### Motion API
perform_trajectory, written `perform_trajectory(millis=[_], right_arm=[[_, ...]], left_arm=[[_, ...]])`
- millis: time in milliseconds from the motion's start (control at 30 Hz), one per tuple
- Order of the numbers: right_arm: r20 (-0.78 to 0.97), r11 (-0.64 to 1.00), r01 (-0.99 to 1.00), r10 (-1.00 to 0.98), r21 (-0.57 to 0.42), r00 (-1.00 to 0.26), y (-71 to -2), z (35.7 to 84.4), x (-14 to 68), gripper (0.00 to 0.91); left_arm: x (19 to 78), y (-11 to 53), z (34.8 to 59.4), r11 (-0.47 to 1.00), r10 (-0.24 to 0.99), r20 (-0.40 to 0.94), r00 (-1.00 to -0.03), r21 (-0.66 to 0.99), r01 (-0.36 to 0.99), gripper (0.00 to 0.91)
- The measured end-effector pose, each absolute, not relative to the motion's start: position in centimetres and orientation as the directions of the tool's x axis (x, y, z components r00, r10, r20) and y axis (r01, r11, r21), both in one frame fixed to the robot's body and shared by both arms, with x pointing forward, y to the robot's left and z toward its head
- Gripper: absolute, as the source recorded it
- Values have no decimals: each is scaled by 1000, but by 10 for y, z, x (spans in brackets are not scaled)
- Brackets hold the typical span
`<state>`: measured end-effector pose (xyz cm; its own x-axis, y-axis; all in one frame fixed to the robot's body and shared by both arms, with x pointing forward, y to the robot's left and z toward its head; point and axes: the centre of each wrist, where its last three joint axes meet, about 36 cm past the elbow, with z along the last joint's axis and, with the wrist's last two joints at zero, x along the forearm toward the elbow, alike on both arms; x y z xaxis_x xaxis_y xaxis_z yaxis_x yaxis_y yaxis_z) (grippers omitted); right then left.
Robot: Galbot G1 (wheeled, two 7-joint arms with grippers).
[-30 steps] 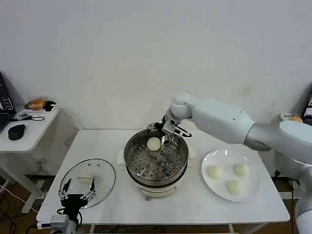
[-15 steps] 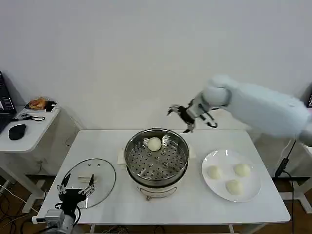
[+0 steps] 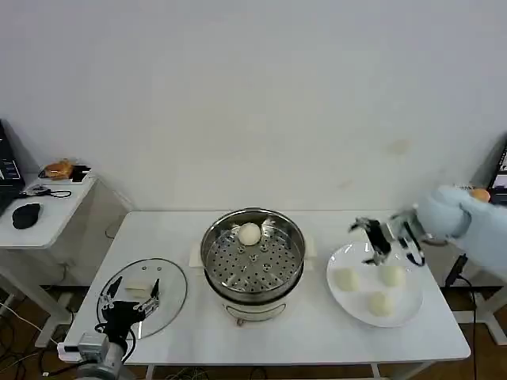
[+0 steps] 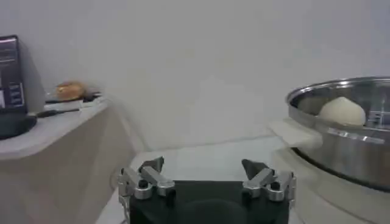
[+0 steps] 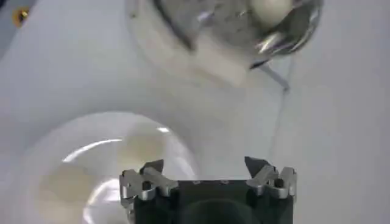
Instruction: Take steamed baozi put them in steamer then cover it.
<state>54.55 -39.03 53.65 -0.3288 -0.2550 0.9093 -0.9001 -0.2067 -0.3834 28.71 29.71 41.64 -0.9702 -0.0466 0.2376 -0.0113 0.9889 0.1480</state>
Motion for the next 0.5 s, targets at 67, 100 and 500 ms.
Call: perform_trajectory(millis=[67,100,500], right_arm=[[916,-194,-909,-244,-369,-320,-393,527,544,907],[919,-186,-914,-239,-360,-314,-394,522,544,907],[943,-156,-942,-203,-296,-263,-377,471,562,907]], left_arm=[[287,297,415,989,-47,242,-969,148,-11,907],[287,298,415,989,-48,243,-969,149,-11,907],[287,305,411,986,-75,250,-965,161,-35,907]])
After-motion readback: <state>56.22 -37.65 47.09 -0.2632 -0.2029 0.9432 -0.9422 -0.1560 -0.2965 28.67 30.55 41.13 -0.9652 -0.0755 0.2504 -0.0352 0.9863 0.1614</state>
